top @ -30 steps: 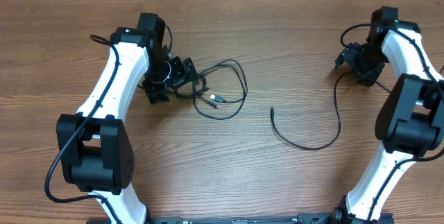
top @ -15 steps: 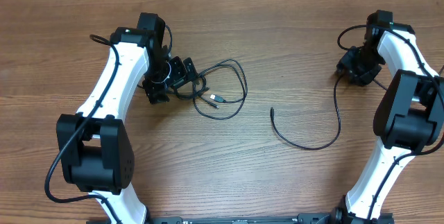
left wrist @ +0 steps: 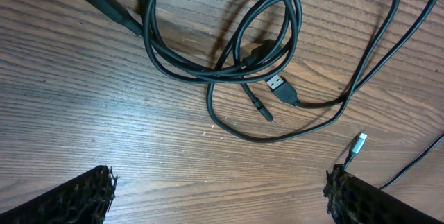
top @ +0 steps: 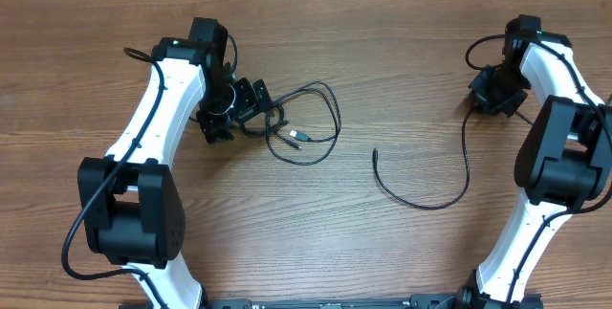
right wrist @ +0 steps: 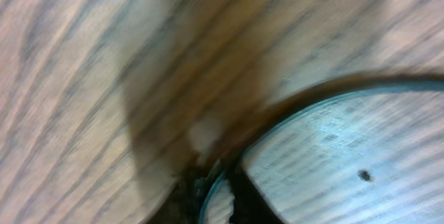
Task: Untangle cables
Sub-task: 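Lift the right gripper back-right, pulling the strand further right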
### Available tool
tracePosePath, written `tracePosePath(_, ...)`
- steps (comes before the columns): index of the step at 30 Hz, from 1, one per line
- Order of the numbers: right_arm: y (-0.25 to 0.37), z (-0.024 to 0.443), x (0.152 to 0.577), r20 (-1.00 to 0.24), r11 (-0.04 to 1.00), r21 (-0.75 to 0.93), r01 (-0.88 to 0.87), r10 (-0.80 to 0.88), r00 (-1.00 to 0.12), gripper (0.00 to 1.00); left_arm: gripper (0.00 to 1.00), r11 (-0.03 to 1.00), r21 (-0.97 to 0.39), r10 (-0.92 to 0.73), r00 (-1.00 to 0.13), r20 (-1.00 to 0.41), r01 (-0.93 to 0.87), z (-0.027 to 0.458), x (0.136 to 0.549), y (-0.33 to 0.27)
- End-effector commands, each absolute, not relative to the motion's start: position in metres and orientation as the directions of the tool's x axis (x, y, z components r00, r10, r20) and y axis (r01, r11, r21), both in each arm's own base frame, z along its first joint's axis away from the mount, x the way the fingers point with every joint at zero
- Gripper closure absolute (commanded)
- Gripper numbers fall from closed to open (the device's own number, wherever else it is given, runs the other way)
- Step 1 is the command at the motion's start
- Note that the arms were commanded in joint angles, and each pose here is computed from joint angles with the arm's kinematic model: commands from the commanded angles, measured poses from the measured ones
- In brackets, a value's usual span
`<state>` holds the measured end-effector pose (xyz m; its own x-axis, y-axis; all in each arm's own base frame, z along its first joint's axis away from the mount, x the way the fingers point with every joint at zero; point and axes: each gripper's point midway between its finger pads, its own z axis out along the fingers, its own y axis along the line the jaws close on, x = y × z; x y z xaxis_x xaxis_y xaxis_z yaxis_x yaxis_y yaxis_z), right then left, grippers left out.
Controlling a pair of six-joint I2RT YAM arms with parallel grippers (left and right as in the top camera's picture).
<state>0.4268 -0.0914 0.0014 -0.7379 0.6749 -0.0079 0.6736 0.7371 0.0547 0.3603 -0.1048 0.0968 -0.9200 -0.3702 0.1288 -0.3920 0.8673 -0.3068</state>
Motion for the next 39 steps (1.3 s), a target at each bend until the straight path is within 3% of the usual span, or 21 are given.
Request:
tracePosePath(1,-0.087,-0.021,0.421,0.035,0.739,0.03,0.673,0.672,-0.74,0.94,0.0,0.878,-0.313,-0.347,-0.932,0.103,-0.361,0.102,0.364,-0.107)
tracePosePath(6,-0.096,-0.009,0.426,0.027,0.727,0.039,0.685,0.685,-0.728,0.96,0.01,0.878,-0.313,-0.347,-0.932,0.103,-0.361,0.102,0.364,-0.107)
tracePosePath(12,-0.129,0.045,0.449,-0.039,0.686,0.084,0.722,0.727,-0.686,0.96,0.0,0.878,-0.313,-0.347,-0.932,0.103,-0.361,0.102,0.364,-0.107)
tracePosePath(23,-0.218,0.206,0.502,-0.372,0.617,0.353,0.704,0.783,-0.499,0.96,0.0,0.878,-0.313,-0.347,-0.932,0.103,-0.361,0.102,0.364,-0.107)
tracePosePath(30,-0.247,0.259,0.534,-0.551,0.647,0.45,0.615,0.743,-0.379,0.96,0.01,0.878,-0.313,-0.347,-0.932,0.103,-0.361,0.102,0.364,-0.107)
tracePosePath(39,-0.244,0.337,0.593,-0.765,0.76,0.517,0.393,0.616,-0.186,0.96,0.0,0.878,-0.313,-0.347,-0.932,0.103,-0.361,0.102,0.364,-0.107)
